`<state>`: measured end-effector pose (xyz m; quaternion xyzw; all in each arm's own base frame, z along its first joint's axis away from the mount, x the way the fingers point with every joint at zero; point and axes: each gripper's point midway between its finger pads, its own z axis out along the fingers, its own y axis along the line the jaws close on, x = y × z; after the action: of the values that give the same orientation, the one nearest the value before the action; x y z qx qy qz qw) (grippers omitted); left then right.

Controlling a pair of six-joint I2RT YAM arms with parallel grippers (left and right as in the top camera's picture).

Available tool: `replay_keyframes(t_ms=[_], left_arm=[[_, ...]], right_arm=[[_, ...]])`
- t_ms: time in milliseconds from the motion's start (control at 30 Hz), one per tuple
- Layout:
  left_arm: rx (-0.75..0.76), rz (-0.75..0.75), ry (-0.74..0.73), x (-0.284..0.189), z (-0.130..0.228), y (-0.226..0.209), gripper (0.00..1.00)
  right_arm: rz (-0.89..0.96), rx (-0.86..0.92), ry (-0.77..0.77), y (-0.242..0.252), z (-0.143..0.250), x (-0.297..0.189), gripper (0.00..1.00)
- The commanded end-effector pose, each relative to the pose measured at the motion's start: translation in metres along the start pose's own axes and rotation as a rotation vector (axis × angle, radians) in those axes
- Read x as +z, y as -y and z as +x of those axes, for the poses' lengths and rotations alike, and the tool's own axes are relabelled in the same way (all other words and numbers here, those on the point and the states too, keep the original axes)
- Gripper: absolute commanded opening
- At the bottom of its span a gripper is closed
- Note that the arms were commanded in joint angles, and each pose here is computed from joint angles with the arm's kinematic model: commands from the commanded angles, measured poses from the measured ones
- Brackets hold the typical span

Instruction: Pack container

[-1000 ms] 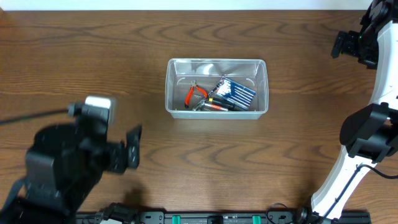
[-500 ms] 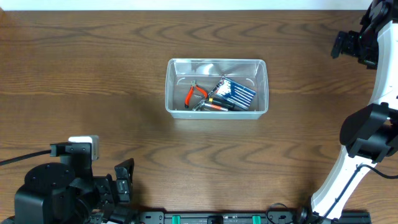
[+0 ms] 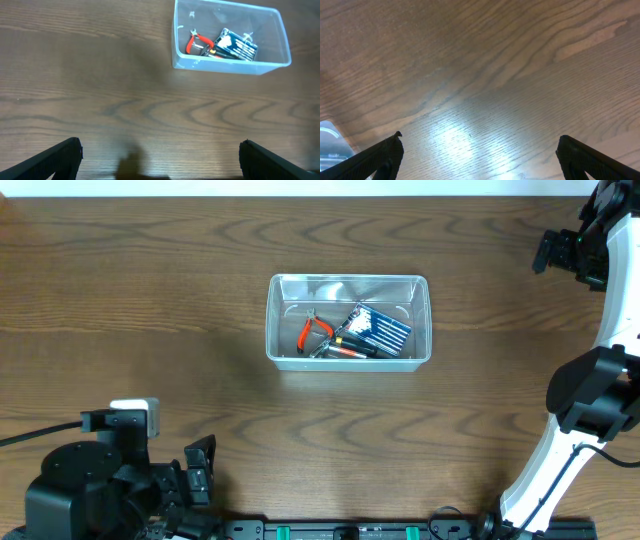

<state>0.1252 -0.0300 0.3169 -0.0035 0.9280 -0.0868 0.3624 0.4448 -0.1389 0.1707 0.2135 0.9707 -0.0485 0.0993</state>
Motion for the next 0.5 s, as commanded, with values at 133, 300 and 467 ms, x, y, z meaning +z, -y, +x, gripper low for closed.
replay_keyframes(t_ms=[133, 300, 467], left_arm=[[0.136, -0.006, 0.014, 0.004, -0.003, 0.0, 0.98], [0.225, -0.012, 0.143, 0.003, -0.022, 0.0, 0.98], [0.205, -0.049, 0.273, 0.001, -0.018, -0.011, 0.98]], right_arm=[[0.008, 0.014, 0.005, 0.003, 0.0, -0.002, 0.99], [0.008, 0.014, 0.005, 0.003, 0.0, -0.002, 0.99], [0.008, 0.014, 0.005, 0.003, 0.0, -0.002, 0.99]])
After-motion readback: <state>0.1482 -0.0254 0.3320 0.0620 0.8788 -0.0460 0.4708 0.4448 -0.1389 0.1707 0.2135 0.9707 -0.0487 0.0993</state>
